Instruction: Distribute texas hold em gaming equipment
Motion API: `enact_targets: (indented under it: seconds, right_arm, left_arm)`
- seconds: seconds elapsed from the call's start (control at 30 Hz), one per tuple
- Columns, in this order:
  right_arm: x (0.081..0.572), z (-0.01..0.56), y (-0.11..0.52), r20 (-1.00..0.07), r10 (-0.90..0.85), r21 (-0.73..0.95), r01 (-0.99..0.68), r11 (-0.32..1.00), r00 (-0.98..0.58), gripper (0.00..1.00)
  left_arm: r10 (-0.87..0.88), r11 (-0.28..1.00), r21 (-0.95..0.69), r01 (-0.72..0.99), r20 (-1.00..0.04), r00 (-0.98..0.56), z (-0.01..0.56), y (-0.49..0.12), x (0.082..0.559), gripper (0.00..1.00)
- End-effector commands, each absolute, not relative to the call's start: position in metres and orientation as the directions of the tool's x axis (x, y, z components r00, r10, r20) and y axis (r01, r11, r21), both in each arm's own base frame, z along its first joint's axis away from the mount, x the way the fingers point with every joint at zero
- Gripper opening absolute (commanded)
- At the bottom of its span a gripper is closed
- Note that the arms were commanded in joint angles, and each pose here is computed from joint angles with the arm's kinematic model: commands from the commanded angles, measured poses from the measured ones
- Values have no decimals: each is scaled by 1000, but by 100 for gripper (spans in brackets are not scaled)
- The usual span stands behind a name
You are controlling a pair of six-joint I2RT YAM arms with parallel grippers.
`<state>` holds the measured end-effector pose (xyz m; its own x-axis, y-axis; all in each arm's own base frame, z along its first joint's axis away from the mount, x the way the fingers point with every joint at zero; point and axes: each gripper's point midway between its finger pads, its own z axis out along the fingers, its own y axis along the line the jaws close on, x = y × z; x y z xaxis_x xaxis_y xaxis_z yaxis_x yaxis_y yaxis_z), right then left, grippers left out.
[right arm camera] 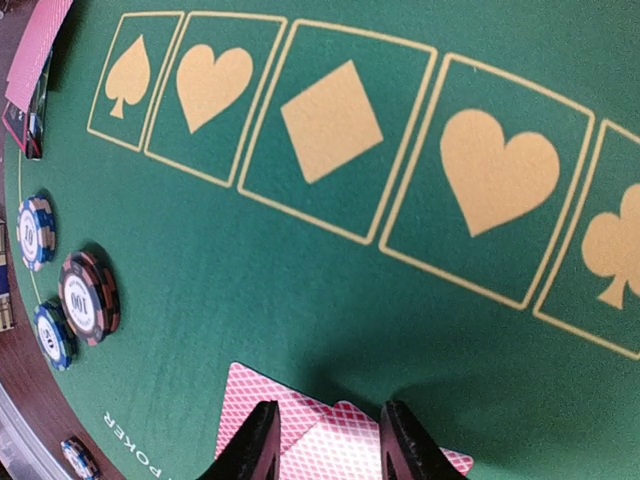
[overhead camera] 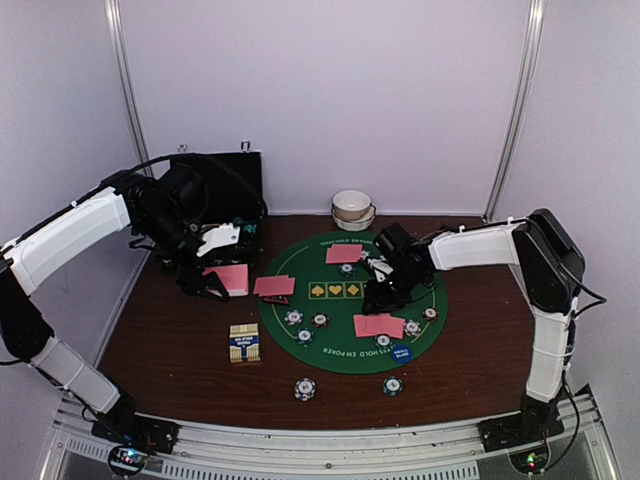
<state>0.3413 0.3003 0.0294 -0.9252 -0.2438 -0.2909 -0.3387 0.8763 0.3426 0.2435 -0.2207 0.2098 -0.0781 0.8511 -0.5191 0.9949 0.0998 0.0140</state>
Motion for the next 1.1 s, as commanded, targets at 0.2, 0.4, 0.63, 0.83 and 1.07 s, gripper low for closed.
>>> enact_targets:
  seconds: [0.2,0.4,0.63,0.83,1.07]
  right_arm:
    - [308,26,282,-226,-265,320,-328,889,-937,34]
    - [317,61,290,-293,-245,332,-339,880,-924,37]
    - [328,148,318,-449,-176,393,-371,842,-876,99]
    - [321,193,349,-480,-49,552,-344,760,-876,99]
    - [287,195,388,-432,149,703,-229,673,-889,99]
  left_arm:
    - [831,93,43,995,-554,-54,226,-224,248,33]
    - [831,94,43,995,-554,-54,226,-224,248,32]
    - [834,97,46,994,-549,-55,226,-223,249,33]
    - [834,101,45,994,-548,-60,226,-223,249,33]
    - [834,101,42,994,-548,-61,225,-223,248,33]
